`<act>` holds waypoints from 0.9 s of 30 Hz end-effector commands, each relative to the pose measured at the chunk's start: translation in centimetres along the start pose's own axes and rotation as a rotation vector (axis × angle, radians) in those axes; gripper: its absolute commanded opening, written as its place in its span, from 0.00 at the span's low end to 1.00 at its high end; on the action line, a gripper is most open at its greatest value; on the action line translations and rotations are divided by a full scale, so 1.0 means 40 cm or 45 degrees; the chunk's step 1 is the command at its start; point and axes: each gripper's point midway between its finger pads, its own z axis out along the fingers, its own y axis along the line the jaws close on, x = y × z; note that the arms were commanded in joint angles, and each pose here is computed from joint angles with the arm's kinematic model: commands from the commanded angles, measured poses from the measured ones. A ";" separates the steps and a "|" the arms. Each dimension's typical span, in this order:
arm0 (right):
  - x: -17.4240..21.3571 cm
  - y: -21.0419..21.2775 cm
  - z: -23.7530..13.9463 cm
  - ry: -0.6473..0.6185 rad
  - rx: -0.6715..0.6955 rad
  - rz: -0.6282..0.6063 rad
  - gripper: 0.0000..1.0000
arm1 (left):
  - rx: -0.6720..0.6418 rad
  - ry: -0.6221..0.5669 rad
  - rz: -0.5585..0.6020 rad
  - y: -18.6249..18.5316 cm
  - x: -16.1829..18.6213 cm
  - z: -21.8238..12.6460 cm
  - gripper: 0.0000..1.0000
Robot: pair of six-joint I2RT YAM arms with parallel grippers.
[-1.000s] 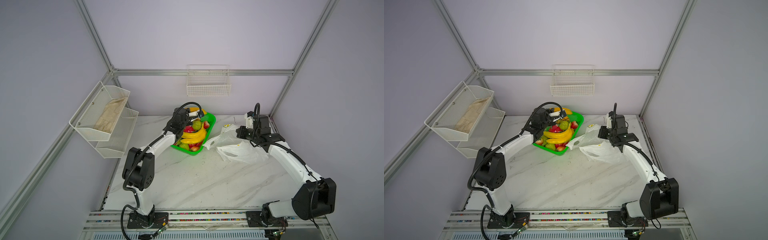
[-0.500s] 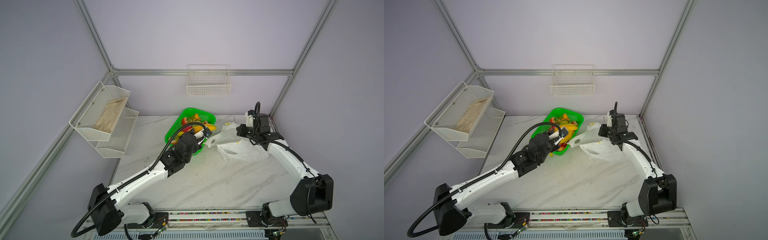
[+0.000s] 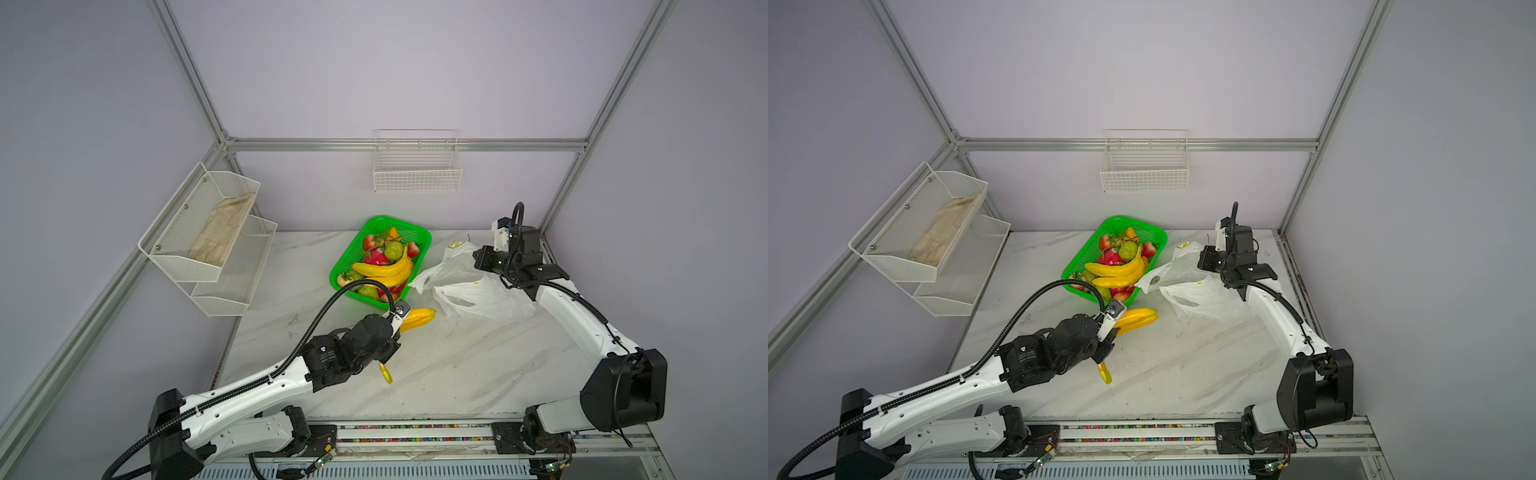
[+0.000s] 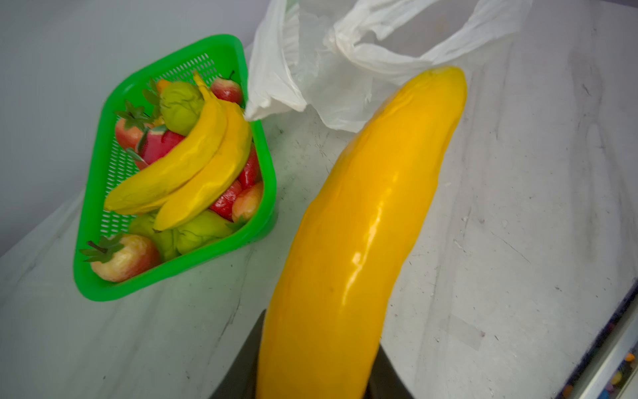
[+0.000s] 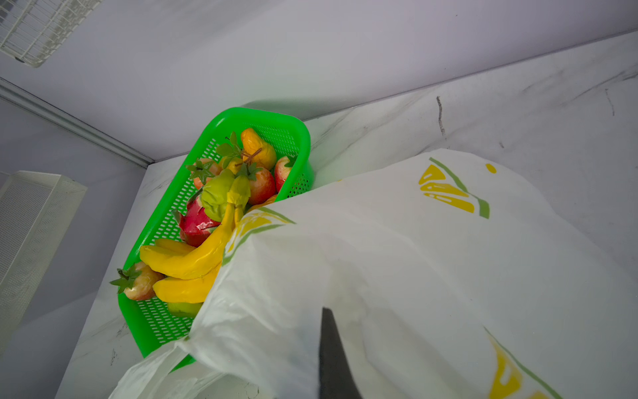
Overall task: Place the fake fruits into the plastic bag and tie a complex knot
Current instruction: 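Carry the banana toward the bag mouth held by the right gripper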
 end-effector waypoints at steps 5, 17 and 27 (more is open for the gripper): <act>-0.007 0.022 -0.026 -0.036 -0.061 0.014 0.00 | 0.178 -0.121 -0.385 -0.079 -0.072 0.099 0.12; -0.003 0.018 -0.032 -0.029 -0.048 0.024 0.00 | 0.149 0.052 -0.549 -0.026 -0.047 0.265 0.11; 0.070 0.041 -0.023 0.076 -0.167 0.006 0.00 | 0.235 -0.053 -0.552 -0.028 -0.201 0.302 0.12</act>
